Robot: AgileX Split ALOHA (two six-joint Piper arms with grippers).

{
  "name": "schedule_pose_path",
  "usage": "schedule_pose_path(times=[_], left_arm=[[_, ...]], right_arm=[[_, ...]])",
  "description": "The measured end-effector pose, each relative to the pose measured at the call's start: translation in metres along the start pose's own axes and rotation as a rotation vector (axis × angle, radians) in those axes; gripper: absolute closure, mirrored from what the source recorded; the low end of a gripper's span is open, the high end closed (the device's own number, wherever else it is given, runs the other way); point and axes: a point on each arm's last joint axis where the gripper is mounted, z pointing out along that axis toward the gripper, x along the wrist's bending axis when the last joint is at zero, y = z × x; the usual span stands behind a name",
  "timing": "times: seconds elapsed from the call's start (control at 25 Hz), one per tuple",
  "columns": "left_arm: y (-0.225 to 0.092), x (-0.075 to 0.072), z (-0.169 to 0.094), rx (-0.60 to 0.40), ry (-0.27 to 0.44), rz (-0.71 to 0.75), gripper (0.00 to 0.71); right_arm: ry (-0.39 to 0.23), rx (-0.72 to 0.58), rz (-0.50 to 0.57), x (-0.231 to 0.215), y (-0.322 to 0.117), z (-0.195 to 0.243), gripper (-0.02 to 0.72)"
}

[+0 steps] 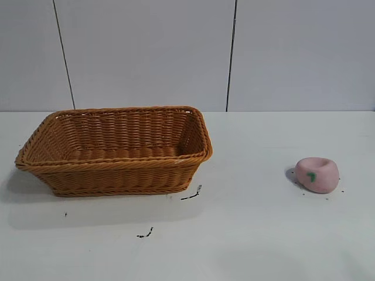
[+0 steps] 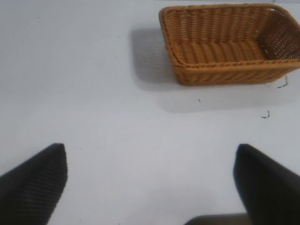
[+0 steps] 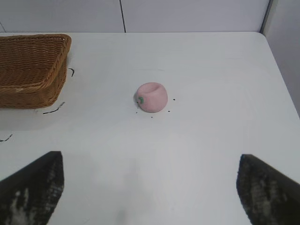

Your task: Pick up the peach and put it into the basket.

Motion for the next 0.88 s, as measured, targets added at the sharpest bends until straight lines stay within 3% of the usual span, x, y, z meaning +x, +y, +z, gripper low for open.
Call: schedule_pose_path(times=[0.52, 0.68, 0.88], left_arm=[[0.000, 0.000, 0.000, 0.000, 0.000, 0.000, 0.017], [0.000, 0.000, 0.000, 0.000, 0.000, 0.000, 0.017], [0.000, 0.000, 0.000, 0.000, 0.000, 0.000, 0.017]], right_arm=[[-0.011, 0.011, -0.007, -0.001, 0.005, 0.002, 0.008], [-0.012, 0.063, -0.009, -0.001, 0.034, 0.018, 0.008], [-0.014, 0.220, -0.011, 0.000, 0.080, 0.067, 0.008]])
